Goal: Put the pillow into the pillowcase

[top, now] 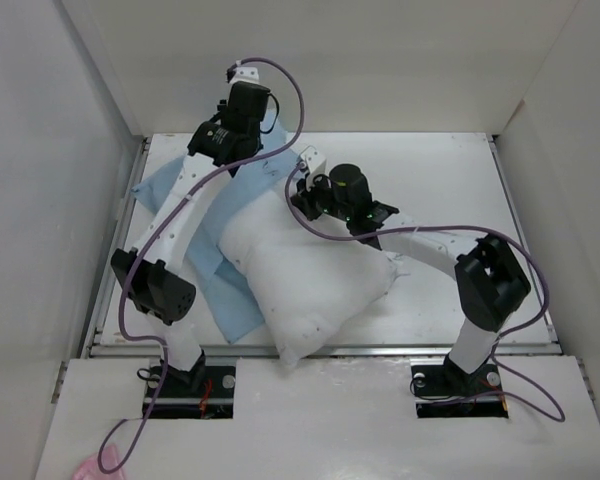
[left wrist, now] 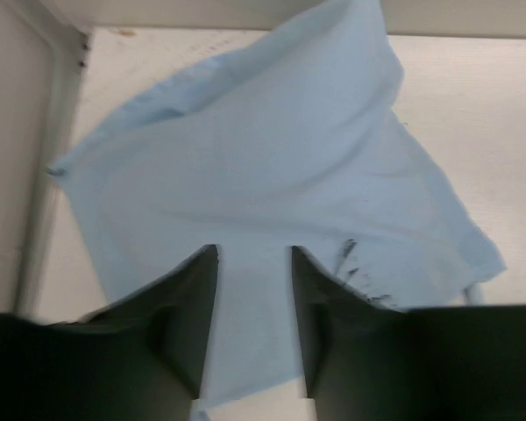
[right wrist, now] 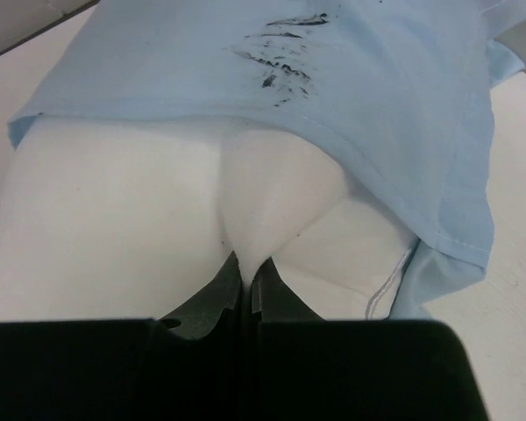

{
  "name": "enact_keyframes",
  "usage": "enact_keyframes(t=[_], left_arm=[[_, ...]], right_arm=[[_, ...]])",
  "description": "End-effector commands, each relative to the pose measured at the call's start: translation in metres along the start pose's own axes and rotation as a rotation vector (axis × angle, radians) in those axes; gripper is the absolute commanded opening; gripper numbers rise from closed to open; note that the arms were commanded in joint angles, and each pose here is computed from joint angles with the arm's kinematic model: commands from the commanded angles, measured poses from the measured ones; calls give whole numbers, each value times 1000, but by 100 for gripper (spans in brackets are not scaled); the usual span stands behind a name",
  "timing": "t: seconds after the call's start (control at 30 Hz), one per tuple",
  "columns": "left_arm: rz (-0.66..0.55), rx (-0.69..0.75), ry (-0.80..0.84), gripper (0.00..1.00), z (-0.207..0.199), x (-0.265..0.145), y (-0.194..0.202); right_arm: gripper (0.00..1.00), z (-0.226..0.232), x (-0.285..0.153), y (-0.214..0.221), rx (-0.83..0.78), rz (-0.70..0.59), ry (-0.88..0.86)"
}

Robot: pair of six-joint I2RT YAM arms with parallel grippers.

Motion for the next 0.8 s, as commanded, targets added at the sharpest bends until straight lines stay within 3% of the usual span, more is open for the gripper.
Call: enact_keyframes(t=[0.0, 0.07, 0.23, 0.27, 0.3, 0.4, 0.5, 0.6, 0.77], left_arm=[[-2, 79, 199, 44, -34, -8, 6], [37, 166, 308, 69, -59, -13, 28], [104, 241, 333, 77, -63, -17, 74], [108, 243, 324, 82, -60, -17, 80], [144, 249, 321, 82, -60, -15, 99], [111, 217, 308, 87, -50, -23, 108], [57, 186, 234, 89, -37, -18, 99], [77, 135, 63, 86, -17, 12, 100], [138, 184, 35, 78, -30, 44, 109]], right_arm=[[0, 18, -8, -19, -44, -56, -40], [0, 16, -5, -15, -40, -36, -26], [0, 13, -4, -9, -36, -20, -12], [0, 13, -4, -9, -36, -20, -12], [0, 13, -4, -9, -36, -20, -12], [0, 12, -4, -4, -33, 1, -9], [0, 17, -5, -3, -33, 5, -43], [0, 23, -7, -6, -35, -3, -75], [0, 29, -12, -13, -39, -17, -103]])
Point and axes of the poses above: each gripper's point midway between its finger pads, its own x axis out along the fingers, its own z axis along the line the jaws close on, y = z × x, the point moved 2 cm from there along -x, back along the fingers, and after that the axes turned 9 degrees about x, right-handed, at the moved point
